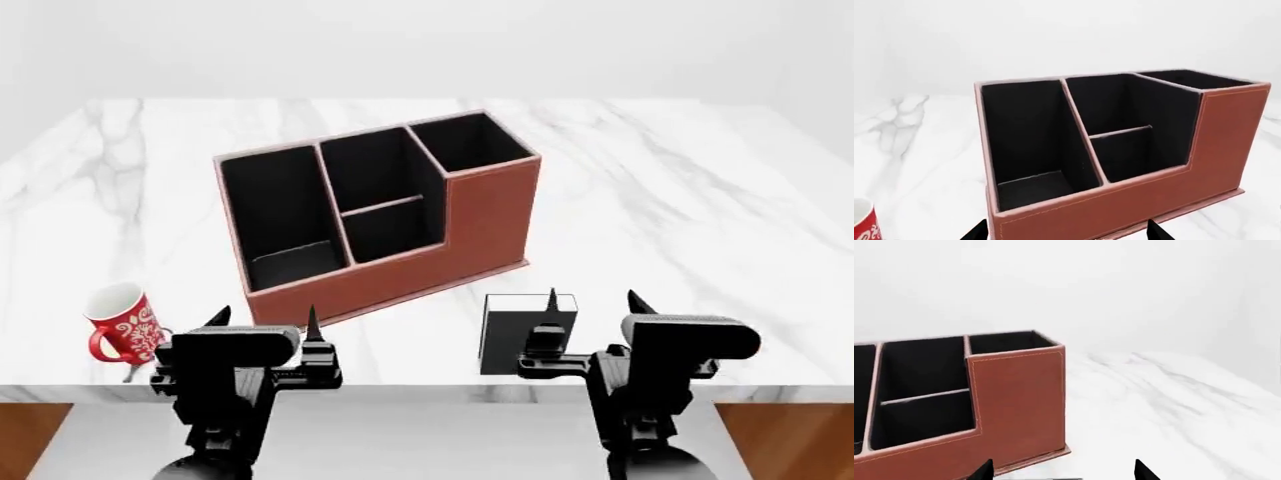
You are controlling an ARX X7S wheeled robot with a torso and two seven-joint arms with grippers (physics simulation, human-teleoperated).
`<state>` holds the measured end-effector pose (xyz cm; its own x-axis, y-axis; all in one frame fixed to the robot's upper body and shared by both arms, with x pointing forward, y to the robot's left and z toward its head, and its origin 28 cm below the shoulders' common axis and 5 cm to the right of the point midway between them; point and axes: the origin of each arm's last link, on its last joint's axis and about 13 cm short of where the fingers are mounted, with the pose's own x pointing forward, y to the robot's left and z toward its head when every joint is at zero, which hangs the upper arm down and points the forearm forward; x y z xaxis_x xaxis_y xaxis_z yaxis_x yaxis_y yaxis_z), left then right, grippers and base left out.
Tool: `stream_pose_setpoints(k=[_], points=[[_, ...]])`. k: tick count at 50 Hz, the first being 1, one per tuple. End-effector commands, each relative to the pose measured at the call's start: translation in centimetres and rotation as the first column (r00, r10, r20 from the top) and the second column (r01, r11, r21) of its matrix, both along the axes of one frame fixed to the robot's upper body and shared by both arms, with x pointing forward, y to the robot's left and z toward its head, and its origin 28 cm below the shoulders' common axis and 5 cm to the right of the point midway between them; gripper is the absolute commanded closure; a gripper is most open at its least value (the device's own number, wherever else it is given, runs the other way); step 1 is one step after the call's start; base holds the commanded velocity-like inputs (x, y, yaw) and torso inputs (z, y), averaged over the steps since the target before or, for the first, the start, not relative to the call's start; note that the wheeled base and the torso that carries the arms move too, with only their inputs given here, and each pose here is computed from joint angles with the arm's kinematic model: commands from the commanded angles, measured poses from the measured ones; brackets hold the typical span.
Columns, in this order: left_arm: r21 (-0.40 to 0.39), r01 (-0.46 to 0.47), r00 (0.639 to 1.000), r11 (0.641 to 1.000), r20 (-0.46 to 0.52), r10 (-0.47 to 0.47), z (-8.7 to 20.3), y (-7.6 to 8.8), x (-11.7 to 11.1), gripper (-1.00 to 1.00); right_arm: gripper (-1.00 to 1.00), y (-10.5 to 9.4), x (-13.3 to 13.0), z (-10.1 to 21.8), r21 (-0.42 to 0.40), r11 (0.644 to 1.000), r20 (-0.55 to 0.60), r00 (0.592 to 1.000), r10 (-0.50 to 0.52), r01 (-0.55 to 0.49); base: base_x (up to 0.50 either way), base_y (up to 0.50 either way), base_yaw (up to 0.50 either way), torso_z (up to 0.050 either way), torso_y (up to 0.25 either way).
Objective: Pick up the book and place it in the left compartment of the caddy.
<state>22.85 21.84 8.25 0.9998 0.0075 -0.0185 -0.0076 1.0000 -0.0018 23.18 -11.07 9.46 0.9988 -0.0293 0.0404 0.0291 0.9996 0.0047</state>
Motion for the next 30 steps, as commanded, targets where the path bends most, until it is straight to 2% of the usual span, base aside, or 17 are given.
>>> stream_pose_setpoints(k=[1,11,19,30], points=[[0.026,0.028,0.998,0.999,0.048,-0.029,6.29,0.53,0.51,-1.00,-1.00,-0.52,0.30,6.51,-0.041,0.999,0.088,0.996,0.023,-0.019,0.00,0.00,0.00,0.000,0.000],[0.029,0.039,0.998,0.999,0.051,-0.040,5.88,0.53,0.56,-1.00,-1.00,-0.95,0.87,6.48,-0.023,1.000,0.075,0.997,0.020,-0.018,0.00,0.00,0.00,0.000,0.000],[0.028,0.033,0.998,0.999,0.061,-0.035,6.01,0.69,0.55,-1.00,-1.00,-0.94,0.92,6.34,-0.042,0.999,0.073,0.997,0.010,-0.007,0.00,-0.43,0.00,0.000,0.000],[0.030,0.030,0.998,0.999,0.061,-0.032,5.79,0.74,0.57,-1.00,-1.00,-0.96,1.02,6.22,-0.041,0.999,0.057,0.998,0.008,-0.006,0.00,-0.04,0.00,0.000,0.000]])
